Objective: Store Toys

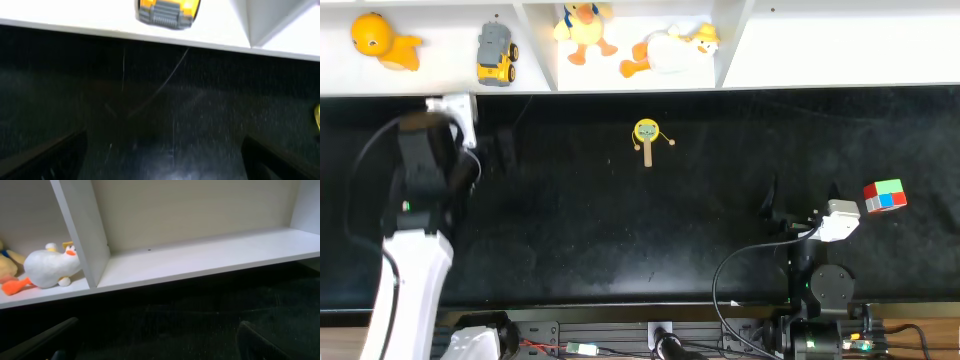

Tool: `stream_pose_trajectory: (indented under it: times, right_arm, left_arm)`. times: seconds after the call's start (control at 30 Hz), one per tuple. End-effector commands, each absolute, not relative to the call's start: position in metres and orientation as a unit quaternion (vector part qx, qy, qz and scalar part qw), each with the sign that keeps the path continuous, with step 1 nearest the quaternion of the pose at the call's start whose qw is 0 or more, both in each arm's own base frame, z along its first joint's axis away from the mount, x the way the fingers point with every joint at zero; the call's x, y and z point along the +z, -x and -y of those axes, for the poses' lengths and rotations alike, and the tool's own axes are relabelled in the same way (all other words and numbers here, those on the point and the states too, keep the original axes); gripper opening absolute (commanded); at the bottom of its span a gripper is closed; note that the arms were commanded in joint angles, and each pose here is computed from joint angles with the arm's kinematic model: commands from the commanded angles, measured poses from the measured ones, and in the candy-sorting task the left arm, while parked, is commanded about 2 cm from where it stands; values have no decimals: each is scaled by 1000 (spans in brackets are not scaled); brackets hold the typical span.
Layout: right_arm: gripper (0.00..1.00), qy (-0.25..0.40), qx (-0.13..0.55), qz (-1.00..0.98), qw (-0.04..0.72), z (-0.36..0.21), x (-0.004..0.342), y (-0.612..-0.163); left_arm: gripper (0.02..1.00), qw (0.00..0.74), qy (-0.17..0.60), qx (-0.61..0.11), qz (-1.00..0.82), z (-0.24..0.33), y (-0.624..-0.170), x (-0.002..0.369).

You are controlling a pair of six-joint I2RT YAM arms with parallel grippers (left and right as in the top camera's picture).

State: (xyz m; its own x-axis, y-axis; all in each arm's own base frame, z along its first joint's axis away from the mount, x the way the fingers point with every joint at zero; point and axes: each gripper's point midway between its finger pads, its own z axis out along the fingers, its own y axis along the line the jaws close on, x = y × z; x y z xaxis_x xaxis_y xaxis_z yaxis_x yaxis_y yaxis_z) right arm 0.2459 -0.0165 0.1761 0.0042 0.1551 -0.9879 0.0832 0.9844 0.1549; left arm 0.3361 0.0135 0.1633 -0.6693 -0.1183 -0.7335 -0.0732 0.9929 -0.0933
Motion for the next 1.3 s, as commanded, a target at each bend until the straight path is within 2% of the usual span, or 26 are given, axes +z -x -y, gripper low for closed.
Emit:
stream_pose_trajectory:
  times: [0.03,0.23,0.4,0.53,0.73,1.3]
  right_arm:
    - [996,-85,30,-705,703,16,172,-246]
    - [996,-85,30,-705,703,16,172,-246]
    - [993,-85,30,-705,703,16,172,-246]
    - [996,-85,30,-705,703,16,172,-246]
    - [996,-85,30,-705,703,16,172,-246]
    - [996,-85,30,-705,703,16,172,-246]
  left_arm:
    - [998,502,40,-17,-864,-13,-308,189]
    - [998,666,25,-21,-745,-6,-285,229]
    - [998,725,19,-22,-689,-4,-258,215]
    - [998,734,6,-34,-679,4,-250,195]
    - [998,677,2,-36,-736,9,-246,155]
    - [998,678,10,-24,-735,5,-246,156]
